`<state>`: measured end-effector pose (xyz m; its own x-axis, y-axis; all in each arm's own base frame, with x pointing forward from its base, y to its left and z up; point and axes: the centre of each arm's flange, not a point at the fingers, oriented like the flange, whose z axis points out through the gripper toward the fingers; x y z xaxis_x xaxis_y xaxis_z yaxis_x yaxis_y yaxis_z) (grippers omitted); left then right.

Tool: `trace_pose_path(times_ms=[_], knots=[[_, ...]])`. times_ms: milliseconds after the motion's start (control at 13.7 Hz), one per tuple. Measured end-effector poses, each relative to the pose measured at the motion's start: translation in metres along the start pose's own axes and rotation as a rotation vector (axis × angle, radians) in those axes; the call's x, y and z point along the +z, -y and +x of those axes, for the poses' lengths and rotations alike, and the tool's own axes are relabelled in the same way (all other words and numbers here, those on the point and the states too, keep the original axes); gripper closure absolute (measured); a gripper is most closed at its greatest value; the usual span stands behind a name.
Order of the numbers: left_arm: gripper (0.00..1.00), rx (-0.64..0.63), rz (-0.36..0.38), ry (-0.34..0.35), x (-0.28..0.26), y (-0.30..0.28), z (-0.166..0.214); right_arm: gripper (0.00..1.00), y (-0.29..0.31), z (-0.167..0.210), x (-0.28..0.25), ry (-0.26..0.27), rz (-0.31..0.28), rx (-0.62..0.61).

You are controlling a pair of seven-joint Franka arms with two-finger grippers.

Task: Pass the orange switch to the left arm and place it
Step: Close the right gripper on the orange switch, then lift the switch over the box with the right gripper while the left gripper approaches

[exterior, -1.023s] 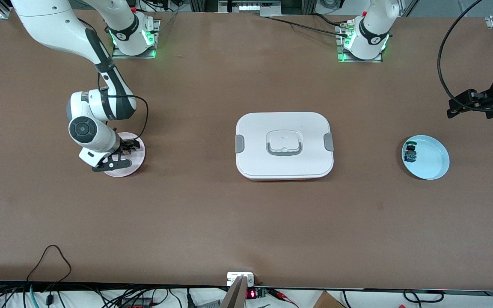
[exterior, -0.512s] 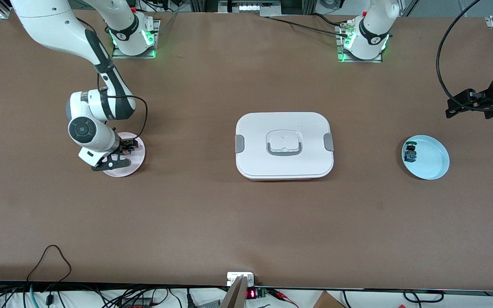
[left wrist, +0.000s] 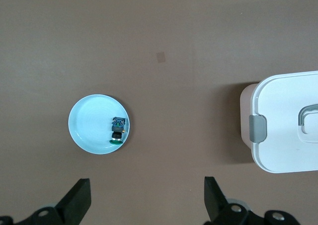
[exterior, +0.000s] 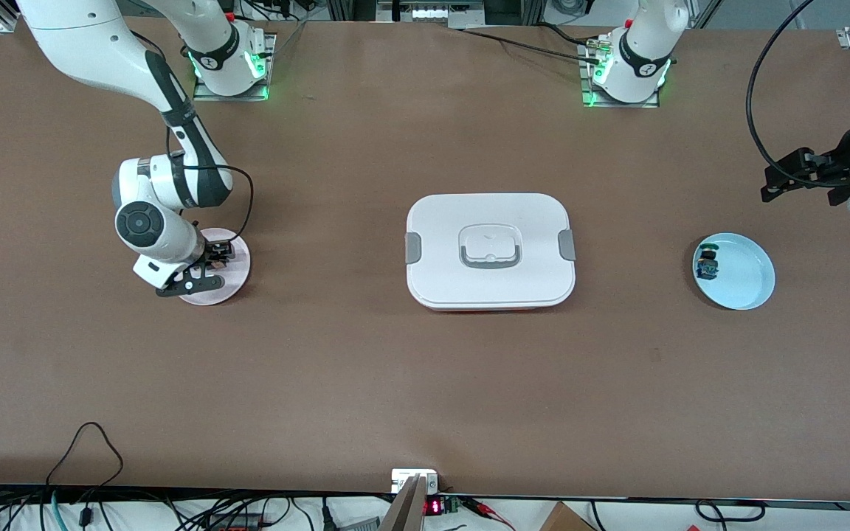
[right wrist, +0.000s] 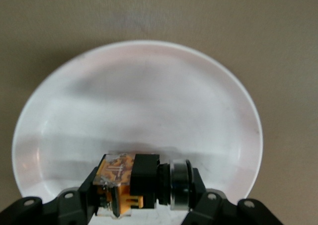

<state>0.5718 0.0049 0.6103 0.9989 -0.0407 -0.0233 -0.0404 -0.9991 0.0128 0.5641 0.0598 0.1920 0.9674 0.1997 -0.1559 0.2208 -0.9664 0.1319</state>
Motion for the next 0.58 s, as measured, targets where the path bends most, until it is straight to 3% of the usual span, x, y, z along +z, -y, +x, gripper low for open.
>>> trace_pose_path(times_ms=[438,585], knots=[[0.0,0.013,-0.003,0.02,0.012,-0.007,0.007,0.28,-0.007,0.035,-0.103,-0.043,-0.011,-0.077],[0.0,0.013,-0.003,0.026,0.014,-0.007,0.008,0.28,-0.001,0.044,-0.142,-0.057,0.016,-0.079]])
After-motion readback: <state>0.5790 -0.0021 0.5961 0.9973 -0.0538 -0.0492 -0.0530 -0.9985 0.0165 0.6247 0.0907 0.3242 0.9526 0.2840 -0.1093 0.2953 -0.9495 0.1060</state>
